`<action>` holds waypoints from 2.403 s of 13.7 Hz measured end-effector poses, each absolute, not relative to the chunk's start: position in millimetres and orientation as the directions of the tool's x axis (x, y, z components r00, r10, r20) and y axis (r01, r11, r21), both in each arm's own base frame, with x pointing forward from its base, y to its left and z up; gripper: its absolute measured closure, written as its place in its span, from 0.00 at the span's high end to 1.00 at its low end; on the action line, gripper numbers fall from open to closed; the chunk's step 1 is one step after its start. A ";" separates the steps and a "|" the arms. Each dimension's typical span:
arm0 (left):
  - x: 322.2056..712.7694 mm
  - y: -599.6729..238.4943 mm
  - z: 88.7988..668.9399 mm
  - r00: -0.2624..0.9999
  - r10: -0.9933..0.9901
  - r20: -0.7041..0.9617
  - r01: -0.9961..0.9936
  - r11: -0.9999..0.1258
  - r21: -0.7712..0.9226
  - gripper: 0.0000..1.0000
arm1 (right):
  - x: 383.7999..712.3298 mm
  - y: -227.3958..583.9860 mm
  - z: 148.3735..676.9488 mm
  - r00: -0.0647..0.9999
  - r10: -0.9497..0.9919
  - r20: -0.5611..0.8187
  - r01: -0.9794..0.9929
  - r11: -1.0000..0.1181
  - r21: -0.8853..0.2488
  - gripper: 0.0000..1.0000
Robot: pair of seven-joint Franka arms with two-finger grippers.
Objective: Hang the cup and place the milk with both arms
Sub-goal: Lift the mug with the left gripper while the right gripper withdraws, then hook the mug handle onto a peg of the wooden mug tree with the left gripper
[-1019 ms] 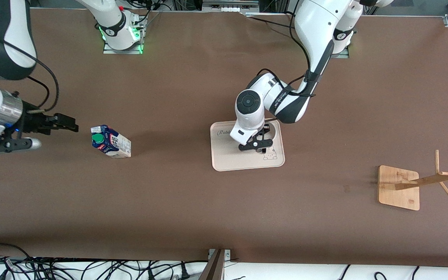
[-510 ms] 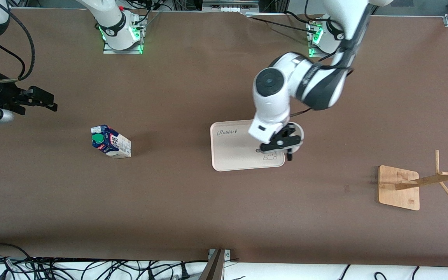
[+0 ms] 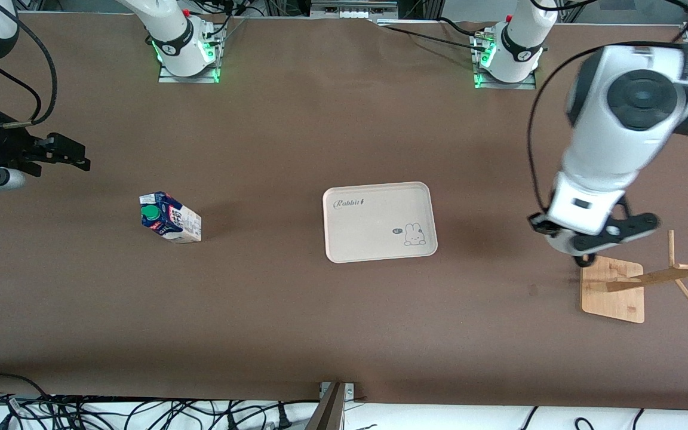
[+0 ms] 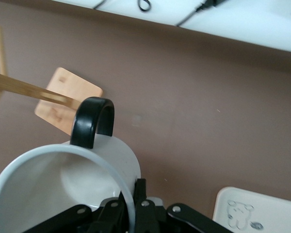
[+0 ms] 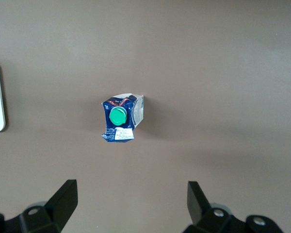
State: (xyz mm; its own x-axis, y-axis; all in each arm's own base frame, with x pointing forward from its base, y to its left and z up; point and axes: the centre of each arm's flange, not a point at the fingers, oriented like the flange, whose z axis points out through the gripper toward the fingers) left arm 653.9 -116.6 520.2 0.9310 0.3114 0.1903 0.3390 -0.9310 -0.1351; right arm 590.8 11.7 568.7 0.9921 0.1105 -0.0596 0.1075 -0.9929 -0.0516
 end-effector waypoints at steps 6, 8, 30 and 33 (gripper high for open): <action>665.4 -6.0 529.2 0.901 0.411 0.137 0.418 -0.908 -0.028 0.05 | 589.1 7.0 560.6 0.990 0.121 -0.078 0.119 -0.992 -0.030 1.00; 665.2 13.2 529.0 0.925 0.360 0.122 0.364 -0.931 -0.010 0.05 | 588.2 6.2 563.1 0.989 0.126 -0.074 0.124 -0.992 -0.026 1.00; 659.7 106.1 522.2 0.967 0.237 0.094 0.223 -0.965 0.136 0.46 | 588.1 -10.8 581.2 0.994 0.104 -0.043 0.104 -0.995 0.009 1.00; 657.4 99.6 522.8 0.973 0.221 0.068 0.210 -0.968 0.138 0.78 | 588.1 -10.6 581.2 0.994 0.104 -0.044 0.105 -0.994 0.009 1.00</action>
